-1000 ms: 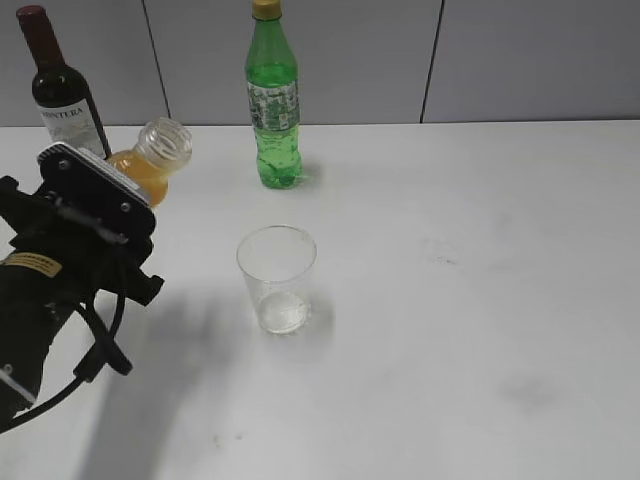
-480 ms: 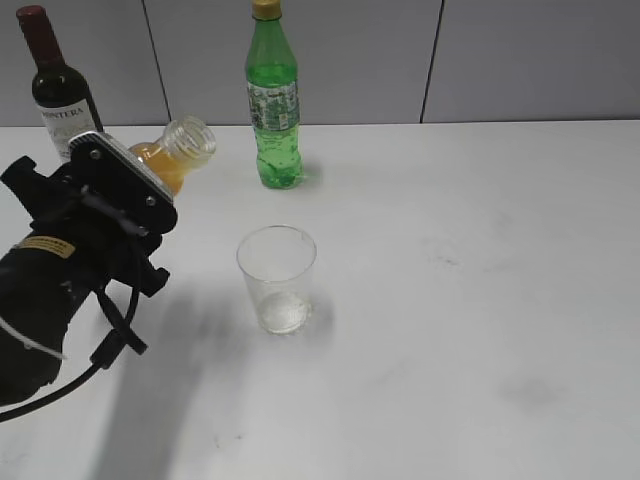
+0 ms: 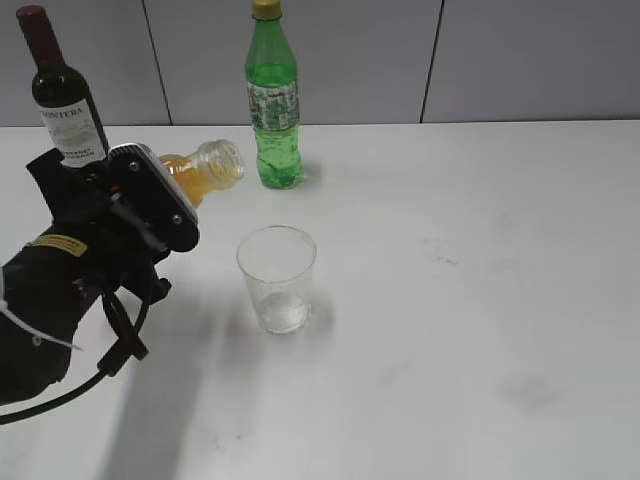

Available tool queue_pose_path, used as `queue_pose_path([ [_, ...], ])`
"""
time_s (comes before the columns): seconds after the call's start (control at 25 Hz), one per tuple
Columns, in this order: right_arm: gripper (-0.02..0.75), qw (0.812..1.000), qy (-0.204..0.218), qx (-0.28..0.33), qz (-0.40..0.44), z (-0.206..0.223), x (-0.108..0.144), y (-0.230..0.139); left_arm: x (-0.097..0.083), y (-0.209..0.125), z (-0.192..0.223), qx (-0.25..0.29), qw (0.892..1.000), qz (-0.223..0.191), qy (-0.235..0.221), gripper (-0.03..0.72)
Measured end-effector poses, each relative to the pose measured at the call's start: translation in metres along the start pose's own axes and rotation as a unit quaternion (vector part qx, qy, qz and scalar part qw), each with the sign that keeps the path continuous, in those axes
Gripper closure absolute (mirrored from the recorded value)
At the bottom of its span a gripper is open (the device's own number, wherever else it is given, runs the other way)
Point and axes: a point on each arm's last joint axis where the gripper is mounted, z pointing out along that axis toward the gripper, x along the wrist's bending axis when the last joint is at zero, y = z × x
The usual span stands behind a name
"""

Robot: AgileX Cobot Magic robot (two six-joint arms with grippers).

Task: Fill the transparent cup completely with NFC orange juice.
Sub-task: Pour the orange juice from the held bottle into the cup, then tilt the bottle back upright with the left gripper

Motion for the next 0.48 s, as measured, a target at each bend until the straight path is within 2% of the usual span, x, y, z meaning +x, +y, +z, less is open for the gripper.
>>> queue_pose_path([
  [0.32,0.151,1.000,0.000,0.000,0.000,0.0000,0.0000,0.0000,0.0003,0.0077,0.0010,-0.004,0.999,0.053,0.002,0.225],
  [0.48,0.151,1.000,0.000,0.000,0.000,0.0000,0.0000,0.0000,-0.0039,0.0071,0.0054,0.010,0.996,0.086,-0.002,0.225],
])
